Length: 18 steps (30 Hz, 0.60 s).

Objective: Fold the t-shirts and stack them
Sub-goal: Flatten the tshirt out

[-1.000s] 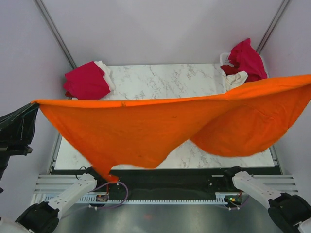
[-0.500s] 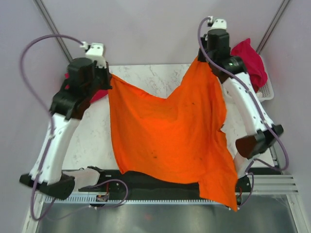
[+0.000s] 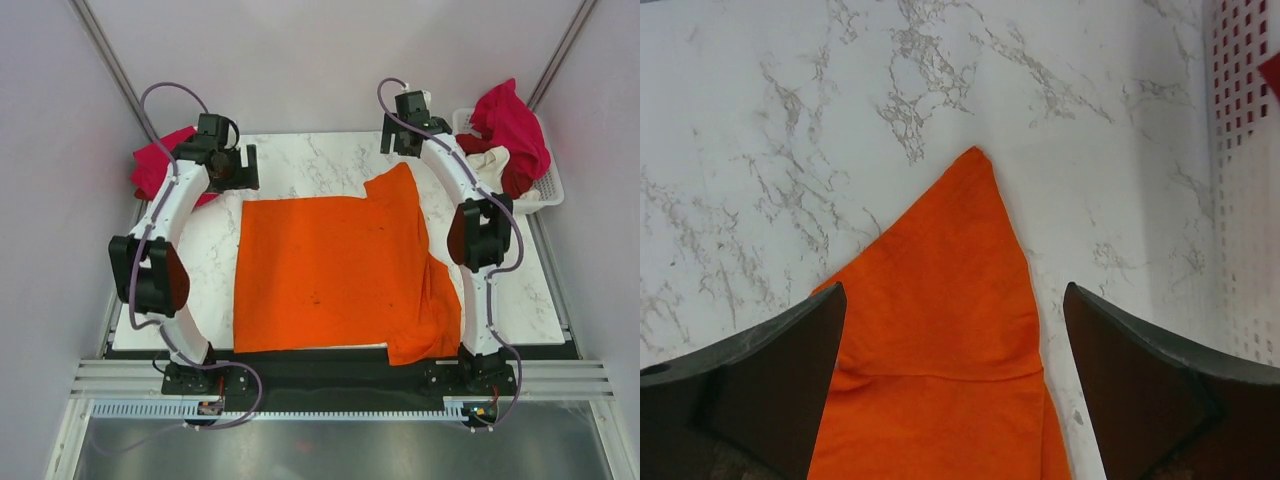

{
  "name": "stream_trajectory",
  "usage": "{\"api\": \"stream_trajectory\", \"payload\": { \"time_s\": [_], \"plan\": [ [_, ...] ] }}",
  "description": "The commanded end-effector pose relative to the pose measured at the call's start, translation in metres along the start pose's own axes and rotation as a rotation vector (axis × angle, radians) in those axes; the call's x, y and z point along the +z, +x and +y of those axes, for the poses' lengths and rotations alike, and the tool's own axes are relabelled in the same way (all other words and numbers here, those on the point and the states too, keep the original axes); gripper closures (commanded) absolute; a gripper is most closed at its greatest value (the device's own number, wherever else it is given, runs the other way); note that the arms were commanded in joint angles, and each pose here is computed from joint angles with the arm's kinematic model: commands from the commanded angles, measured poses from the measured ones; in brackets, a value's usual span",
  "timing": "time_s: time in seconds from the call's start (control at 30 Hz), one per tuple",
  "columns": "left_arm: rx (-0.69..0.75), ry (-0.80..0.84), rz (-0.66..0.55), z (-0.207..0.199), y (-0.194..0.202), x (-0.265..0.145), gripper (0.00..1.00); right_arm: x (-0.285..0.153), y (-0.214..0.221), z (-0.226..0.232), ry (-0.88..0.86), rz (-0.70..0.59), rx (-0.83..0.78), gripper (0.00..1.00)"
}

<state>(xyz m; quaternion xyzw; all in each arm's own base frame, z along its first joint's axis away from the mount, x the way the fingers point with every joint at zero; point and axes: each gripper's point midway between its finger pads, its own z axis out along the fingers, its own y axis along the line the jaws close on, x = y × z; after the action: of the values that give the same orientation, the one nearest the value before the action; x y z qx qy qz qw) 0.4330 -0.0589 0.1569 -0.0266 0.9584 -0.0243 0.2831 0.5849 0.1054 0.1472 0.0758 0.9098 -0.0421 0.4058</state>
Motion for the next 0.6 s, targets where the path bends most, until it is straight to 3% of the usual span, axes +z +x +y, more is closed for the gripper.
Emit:
{"api": "stream_trajectory", "payload": {
  "time_s": [0.0,0.1,0.13,0.3,0.43,0.57],
  "plan": [
    [-0.039,0.142,-0.224,-0.03,-0.044,-0.082,0.01,-0.094,-0.073,-0.005,-0.067,-0.212,0.072,0.02],
    [-0.048,0.204,-0.204,-0.043,-0.025,-0.074,0.05,-0.107,-0.047,0.004,-0.167,-0.167,0.078,0.02],
    [-0.073,0.224,-0.168,-0.045,-0.009,-0.066,0.06,-0.099,-0.019,0.007,-0.188,-0.104,0.071,0.02],
    [-0.139,0.379,-0.107,-0.074,0.022,-0.036,0.14,-0.098,0.045,0.039,-0.396,0.032,0.122,0.02],
    [-0.142,0.352,-0.045,-0.082,0.035,0.006,0.17,-0.09,0.092,0.046,-0.418,0.144,0.109,0.04],
    [-0.155,0.315,0.04,-0.082,0.044,0.057,0.19,-0.095,0.111,0.047,-0.421,0.167,0.088,0.04]
  ]
}}
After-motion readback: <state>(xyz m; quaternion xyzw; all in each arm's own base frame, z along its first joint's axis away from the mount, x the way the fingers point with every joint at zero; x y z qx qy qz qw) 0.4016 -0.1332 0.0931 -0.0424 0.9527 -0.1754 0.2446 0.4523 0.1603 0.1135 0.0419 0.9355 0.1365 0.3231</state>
